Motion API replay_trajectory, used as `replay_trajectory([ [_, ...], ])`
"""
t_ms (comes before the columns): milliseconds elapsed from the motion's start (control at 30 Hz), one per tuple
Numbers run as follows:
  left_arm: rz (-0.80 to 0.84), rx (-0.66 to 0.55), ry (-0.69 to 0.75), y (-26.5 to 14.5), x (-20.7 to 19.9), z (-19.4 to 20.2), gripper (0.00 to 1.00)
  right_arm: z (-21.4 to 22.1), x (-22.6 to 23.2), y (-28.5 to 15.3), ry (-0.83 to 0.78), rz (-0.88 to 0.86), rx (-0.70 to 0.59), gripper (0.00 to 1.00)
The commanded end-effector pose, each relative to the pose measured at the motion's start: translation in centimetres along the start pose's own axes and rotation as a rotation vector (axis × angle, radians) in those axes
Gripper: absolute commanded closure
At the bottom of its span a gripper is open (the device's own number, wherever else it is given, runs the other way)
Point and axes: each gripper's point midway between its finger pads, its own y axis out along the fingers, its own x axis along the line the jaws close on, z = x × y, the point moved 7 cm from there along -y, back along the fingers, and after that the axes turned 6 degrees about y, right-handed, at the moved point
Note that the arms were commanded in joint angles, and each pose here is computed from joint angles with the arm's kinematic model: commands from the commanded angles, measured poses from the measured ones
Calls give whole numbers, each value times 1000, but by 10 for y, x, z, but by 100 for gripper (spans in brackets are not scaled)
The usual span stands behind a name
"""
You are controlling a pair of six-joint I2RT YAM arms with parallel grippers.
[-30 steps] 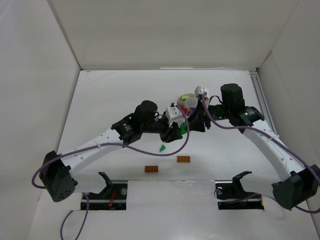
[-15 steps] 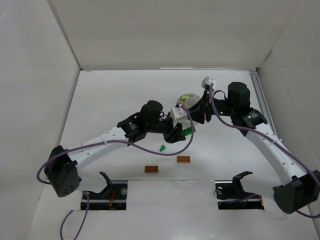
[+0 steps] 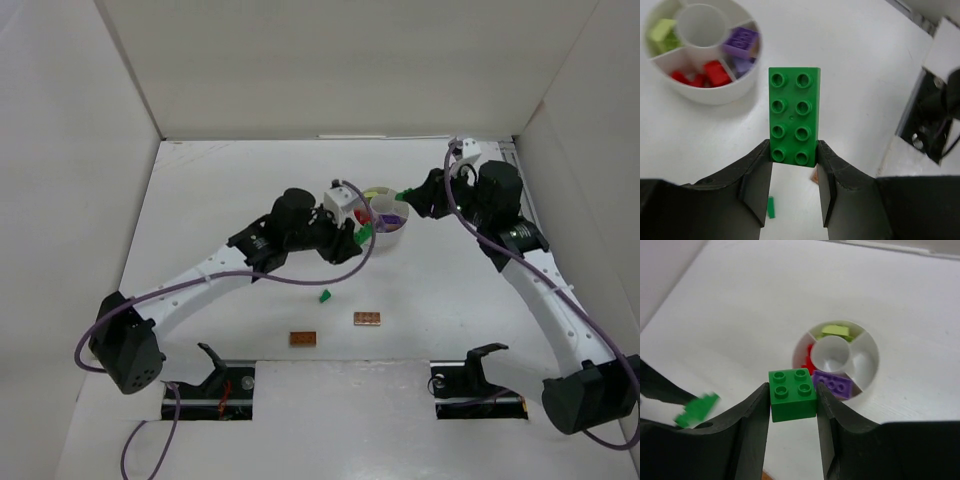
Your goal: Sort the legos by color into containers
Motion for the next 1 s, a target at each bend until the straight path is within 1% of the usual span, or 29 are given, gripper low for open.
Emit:
replay_trajectory([
  [0,-153,-113,-147,-16,38,-38,100,1,-32,4,74,284,41,100],
  [33,-179,-112,-181,-20,51,-38,100,4,-37,7,77,308,50,100],
  [100,-208,-130,-218,-23,62,-44,100,-2,-42,12,76,353,43,100],
  [133,-210,-129,-223,-23,67,-45,100,4,-50,17,88,389,88,100],
  [200,-225,-149,-249,-28,79,-51,100,-2,-59,22,87,469,95,100],
  [233,-228,-161,-249,-30,83,-56,100,8,-68,30,99,502,153,100],
  [267,-234,-176,-262,-35,89,-60,100,9,-71,34,101,518,168,100],
  [333,-227,-189,-263,-39,95,-68,100,6,-75,44,105,523,184,100],
  [367,-237,-181,-272,-35,103,-67,100,12,-82,53,101,530,215,100],
  [467,-262,-172,-280,-35,117,-73,100,14,-90,70,106,537,242,100],
  [667,-260,-157,-268,-33,124,-77,100,26,-108,89,113,601,309,100],
  [733,-247,-151,-271,-29,126,-77,100,24,-110,94,113,601,309,100],
  [867,-247,-145,-267,-26,132,-76,100,35,-110,105,109,593,345,100],
  [967,-226,-142,-267,-24,132,-76,100,34,-110,109,110,580,340,100],
])
